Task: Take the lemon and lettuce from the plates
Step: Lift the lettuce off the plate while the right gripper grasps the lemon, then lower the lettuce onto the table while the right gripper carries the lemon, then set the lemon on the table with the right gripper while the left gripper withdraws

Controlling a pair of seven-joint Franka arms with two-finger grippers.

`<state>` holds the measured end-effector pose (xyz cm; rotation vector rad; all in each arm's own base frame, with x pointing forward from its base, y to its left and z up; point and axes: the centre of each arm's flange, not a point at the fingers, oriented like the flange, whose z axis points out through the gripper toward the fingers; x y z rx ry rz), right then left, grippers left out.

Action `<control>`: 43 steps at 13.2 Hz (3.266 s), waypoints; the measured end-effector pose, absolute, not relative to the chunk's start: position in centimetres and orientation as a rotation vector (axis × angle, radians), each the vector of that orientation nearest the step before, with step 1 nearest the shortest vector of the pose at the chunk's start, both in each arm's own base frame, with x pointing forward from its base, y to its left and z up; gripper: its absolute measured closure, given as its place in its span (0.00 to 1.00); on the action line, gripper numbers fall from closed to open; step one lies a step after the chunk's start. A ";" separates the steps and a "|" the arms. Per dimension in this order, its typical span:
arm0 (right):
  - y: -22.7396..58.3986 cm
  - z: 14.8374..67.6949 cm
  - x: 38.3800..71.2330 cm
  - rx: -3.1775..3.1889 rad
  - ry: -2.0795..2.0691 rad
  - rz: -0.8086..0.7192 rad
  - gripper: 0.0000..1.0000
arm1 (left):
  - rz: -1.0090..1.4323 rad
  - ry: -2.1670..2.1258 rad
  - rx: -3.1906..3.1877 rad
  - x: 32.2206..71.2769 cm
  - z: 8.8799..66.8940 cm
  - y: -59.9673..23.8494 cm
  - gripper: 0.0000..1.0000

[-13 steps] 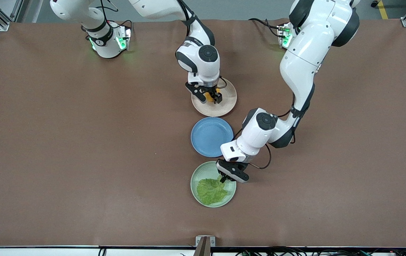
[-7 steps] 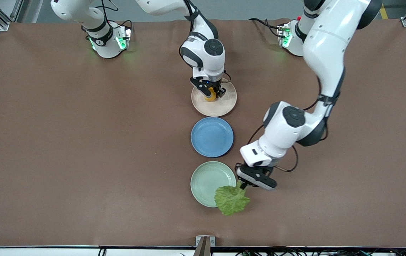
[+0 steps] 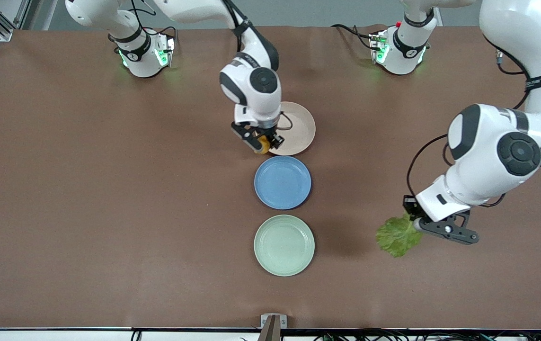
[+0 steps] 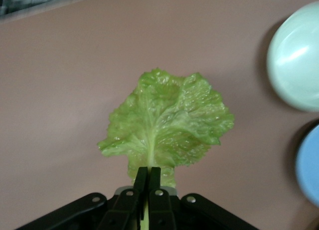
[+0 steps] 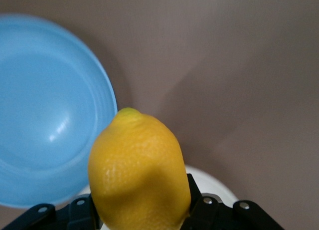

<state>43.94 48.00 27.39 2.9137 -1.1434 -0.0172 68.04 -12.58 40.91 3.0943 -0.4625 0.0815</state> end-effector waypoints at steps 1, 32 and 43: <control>45.0 29.1 46.5 2.929 -1.120 -0.023 0.39 | 0.022 -0.476 3.133 67.5 39.3 -11.4 0.94; 4.4 18.3 48.9 3.132 0.046 -0.170 0.39 | 0.113 -0.097 3.172 63.0 58.2 1.4 0.00; 4.9 18.8 52.6 3.133 0.052 -0.106 0.02 | -0.018 0.010 3.136 53.3 67.1 -1.4 0.00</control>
